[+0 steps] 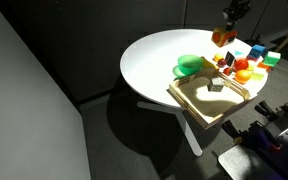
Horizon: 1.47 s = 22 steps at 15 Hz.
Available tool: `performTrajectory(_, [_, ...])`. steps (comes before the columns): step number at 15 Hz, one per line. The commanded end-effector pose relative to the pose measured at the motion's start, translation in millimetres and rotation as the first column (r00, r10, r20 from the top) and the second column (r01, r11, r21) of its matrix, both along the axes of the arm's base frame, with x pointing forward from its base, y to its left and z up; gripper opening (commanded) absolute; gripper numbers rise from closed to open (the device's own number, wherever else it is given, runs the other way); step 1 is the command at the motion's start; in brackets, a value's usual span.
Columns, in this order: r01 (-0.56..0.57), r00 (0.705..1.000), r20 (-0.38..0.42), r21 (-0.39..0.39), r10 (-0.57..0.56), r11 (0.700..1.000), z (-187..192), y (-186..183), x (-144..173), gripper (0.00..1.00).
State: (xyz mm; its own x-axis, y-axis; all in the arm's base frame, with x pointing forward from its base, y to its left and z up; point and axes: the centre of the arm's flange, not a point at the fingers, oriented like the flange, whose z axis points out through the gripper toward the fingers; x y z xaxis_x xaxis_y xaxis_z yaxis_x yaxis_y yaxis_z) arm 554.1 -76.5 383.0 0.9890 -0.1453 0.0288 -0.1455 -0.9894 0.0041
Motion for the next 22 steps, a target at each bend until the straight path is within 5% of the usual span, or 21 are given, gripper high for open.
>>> performTrajectory(1, [-0.003, 1.0, 0.0, 0.0, 0.003, 1.0, 0, 1, -1, 0.02])
performTrajectory(11, [-0.009, 1.0, -0.003, 0.002, 0.009, 1.0, -1, 3, -3, 0.0])
performTrajectory(22, [-0.137, 0.991, 0.001, -0.001, 0.137, 0.991, 0, 72, -1, 0.0])
